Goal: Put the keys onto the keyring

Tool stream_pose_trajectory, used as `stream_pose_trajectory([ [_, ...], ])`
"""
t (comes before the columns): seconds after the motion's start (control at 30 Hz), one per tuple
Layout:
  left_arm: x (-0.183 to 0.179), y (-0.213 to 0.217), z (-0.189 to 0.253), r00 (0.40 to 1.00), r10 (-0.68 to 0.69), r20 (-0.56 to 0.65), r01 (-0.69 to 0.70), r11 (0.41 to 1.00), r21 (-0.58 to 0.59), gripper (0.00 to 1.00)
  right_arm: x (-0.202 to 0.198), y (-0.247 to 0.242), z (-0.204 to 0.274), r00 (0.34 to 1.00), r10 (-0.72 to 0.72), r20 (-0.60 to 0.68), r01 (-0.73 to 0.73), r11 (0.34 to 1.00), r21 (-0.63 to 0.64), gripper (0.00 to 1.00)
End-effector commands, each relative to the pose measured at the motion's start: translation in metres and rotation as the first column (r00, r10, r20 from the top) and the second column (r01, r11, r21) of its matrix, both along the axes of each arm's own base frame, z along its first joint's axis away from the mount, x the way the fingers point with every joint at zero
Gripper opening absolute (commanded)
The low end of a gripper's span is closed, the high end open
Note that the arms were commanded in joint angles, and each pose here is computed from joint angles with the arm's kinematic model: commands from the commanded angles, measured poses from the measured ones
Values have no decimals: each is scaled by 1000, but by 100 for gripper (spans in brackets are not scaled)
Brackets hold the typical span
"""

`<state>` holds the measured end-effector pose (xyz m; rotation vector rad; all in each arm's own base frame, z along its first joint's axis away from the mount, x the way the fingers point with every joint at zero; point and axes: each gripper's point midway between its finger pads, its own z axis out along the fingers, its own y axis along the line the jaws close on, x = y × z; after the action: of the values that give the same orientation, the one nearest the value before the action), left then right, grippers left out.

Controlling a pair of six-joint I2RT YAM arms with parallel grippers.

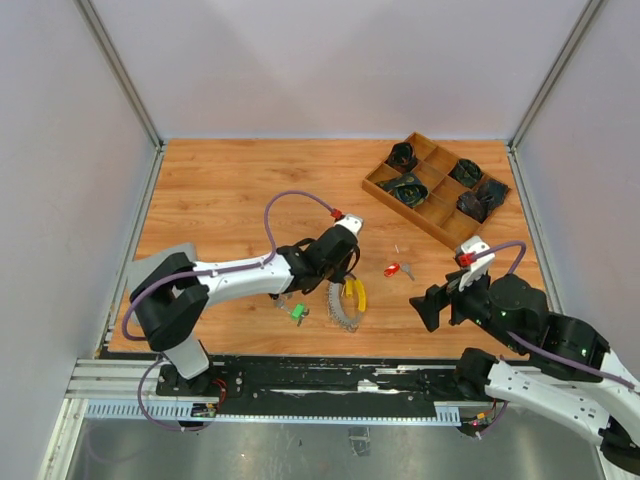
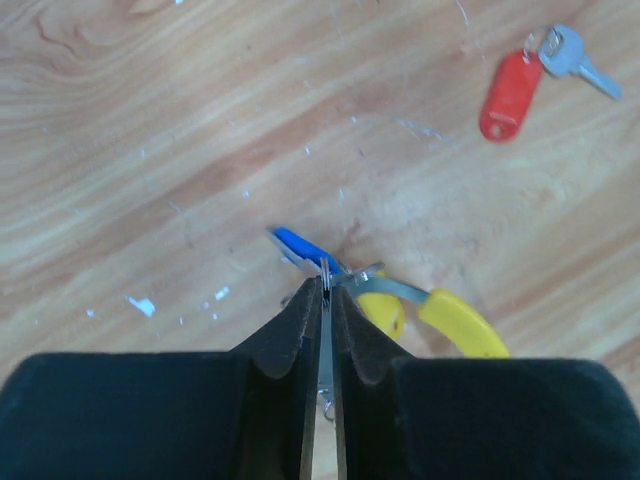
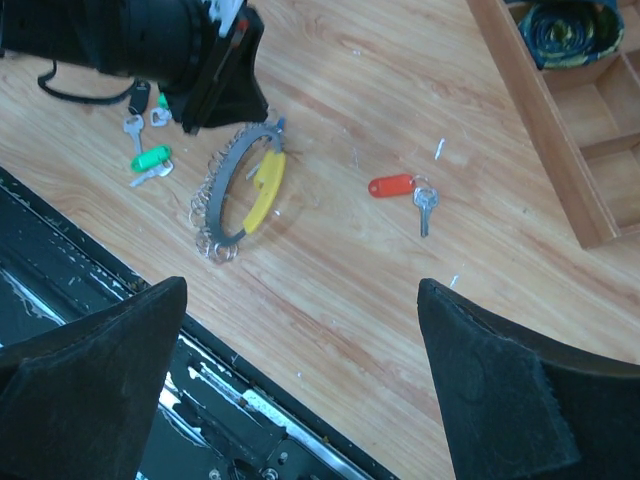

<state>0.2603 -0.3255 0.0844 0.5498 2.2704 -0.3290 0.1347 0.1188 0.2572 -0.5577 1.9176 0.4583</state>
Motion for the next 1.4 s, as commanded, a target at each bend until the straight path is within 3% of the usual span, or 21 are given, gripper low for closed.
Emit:
stream_pose_trajectory([
  [0.0, 35, -13, 8, 999, -9, 37, 11, 998, -55, 18, 7, -4, -12, 997, -73, 7, 72, 996, 50, 98],
  [0.13, 55, -10, 9, 999, 5, 32, -3, 997, -83, 38, 12, -7, -24, 993, -120, 13, 119, 991, 62, 98],
  [0.27, 59, -4, 38, 996, 21, 81, -10, 991, -136, 61, 17, -15, -16, 987, -156, 34, 154, 987, 42, 98],
  [0.5, 29, 35, 124, 972, 97, 213, -19, 938, -345, 83, 20, -31, 5, 978, -168, 125, 168, 986, 10, 98],
  [0.57, 19, 59, 141, 956, 178, 233, -70, 910, -408, 98, 19, -35, 13, 974, -164, 154, 164, 986, 14, 98],
  [0.73, -8, 116, 150, 915, 333, 227, -184, 847, -500, 100, 21, -46, 28, 958, -176, 228, 177, 984, 16, 98],
  [1.07, -45, 178, 146, 866, 460, 196, -261, 750, -608, 100, 30, -46, 24, 943, -210, 259, 214, 977, 14, 98],
  [1.37, -49, 188, 141, 859, 472, 200, -289, 767, -573, 100, 40, -58, 20, 910, -336, 245, 340, 940, 26, 98],
])
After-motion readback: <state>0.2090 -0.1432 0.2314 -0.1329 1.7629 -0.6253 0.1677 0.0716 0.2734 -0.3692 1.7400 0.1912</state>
